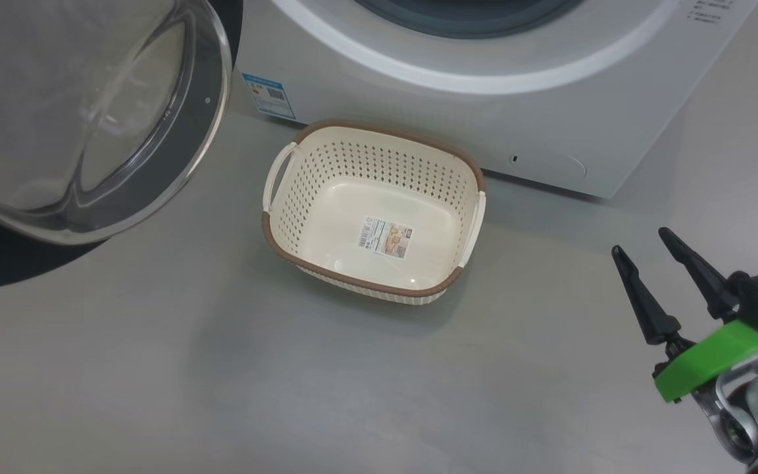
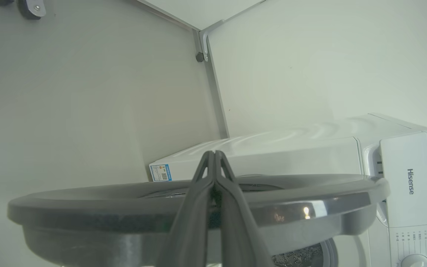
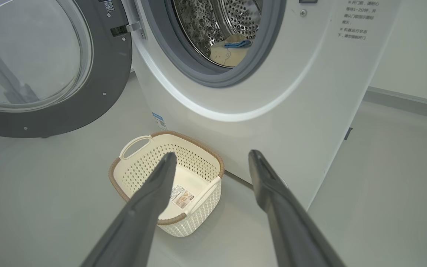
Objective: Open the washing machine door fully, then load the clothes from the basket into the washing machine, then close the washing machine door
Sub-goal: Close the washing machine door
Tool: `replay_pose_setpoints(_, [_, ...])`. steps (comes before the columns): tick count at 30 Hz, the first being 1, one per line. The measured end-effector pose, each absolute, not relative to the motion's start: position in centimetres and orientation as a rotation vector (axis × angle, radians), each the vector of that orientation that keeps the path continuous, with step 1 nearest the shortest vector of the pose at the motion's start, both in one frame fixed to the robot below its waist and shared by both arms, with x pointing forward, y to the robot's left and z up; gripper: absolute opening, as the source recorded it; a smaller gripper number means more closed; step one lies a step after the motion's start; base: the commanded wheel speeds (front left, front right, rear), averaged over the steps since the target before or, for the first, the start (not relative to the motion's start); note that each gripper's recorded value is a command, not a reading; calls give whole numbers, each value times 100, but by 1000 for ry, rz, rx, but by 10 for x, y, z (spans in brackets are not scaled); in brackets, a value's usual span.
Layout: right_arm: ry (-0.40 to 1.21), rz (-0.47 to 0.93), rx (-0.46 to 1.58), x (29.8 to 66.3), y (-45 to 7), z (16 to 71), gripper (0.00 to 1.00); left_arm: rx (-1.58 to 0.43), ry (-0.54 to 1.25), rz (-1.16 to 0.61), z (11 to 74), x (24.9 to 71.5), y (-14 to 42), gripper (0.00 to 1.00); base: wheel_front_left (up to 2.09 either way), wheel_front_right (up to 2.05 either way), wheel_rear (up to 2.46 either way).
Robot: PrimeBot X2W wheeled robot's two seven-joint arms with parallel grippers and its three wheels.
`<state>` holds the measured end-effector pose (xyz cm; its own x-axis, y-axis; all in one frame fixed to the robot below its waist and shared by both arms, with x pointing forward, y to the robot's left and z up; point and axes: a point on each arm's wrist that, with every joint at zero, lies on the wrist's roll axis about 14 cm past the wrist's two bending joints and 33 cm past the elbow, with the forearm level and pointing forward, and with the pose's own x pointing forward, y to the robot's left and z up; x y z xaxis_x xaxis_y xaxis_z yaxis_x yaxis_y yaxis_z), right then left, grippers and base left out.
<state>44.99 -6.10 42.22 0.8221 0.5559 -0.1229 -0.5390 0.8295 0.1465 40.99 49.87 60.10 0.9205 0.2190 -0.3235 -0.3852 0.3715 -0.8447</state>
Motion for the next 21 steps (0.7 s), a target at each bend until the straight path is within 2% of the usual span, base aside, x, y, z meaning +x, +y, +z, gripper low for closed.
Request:
replay_pose_setpoints(11, [132,589,111,446,-55,437,100,-1125,226,199,609,417,456,0,0,0,0])
replay_pose_setpoints(21, [130,583,126,433,-52,443,100,-1130,327,35,597,403,412,0,0,0,0])
